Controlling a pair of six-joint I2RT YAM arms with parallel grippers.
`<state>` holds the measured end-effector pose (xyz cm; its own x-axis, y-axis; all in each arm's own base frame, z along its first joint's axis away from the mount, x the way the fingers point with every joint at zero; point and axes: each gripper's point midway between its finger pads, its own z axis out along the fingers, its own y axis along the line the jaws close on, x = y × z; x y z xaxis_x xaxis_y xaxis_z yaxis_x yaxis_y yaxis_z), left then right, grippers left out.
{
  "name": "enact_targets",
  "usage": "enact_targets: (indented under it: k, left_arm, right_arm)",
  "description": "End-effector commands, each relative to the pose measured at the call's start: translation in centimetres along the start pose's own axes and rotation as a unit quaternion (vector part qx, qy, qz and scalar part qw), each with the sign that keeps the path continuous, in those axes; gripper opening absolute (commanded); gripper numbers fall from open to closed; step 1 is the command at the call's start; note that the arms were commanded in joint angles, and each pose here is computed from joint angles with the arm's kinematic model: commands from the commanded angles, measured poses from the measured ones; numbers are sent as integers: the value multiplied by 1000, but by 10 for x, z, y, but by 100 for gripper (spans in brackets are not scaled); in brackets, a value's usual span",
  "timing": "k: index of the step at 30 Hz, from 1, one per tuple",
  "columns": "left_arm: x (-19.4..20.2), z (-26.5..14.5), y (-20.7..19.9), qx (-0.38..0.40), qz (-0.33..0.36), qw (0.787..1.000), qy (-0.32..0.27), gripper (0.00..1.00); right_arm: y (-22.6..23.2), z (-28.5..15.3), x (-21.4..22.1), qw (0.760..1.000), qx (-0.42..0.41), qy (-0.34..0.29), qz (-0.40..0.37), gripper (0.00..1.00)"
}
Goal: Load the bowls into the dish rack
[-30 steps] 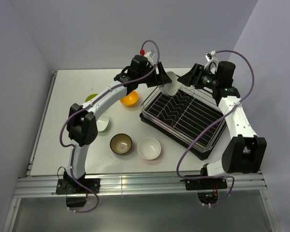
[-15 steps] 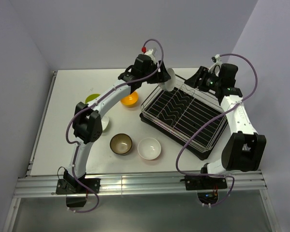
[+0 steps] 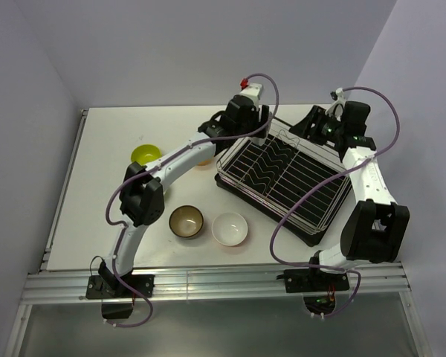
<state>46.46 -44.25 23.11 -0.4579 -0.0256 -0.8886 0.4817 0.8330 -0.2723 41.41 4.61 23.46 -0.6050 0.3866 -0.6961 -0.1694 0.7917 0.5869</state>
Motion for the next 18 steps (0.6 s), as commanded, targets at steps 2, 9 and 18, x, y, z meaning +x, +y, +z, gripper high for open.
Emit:
enact_targets:
  k: [2,9,18]
  left_arm:
    - [-46,0,-15,-17,65,994,-90,0]
    - [-31,10,-24,-38,124,986,-101,0]
    - [-18,20,-28,-56,190,974,-108,0]
  right_arm:
    - [-18,0,3,1000,20,2,5,62]
    - [-38,-1,15,998,56,18,20,55]
    - [-67,0,29,992,117,41,31,24]
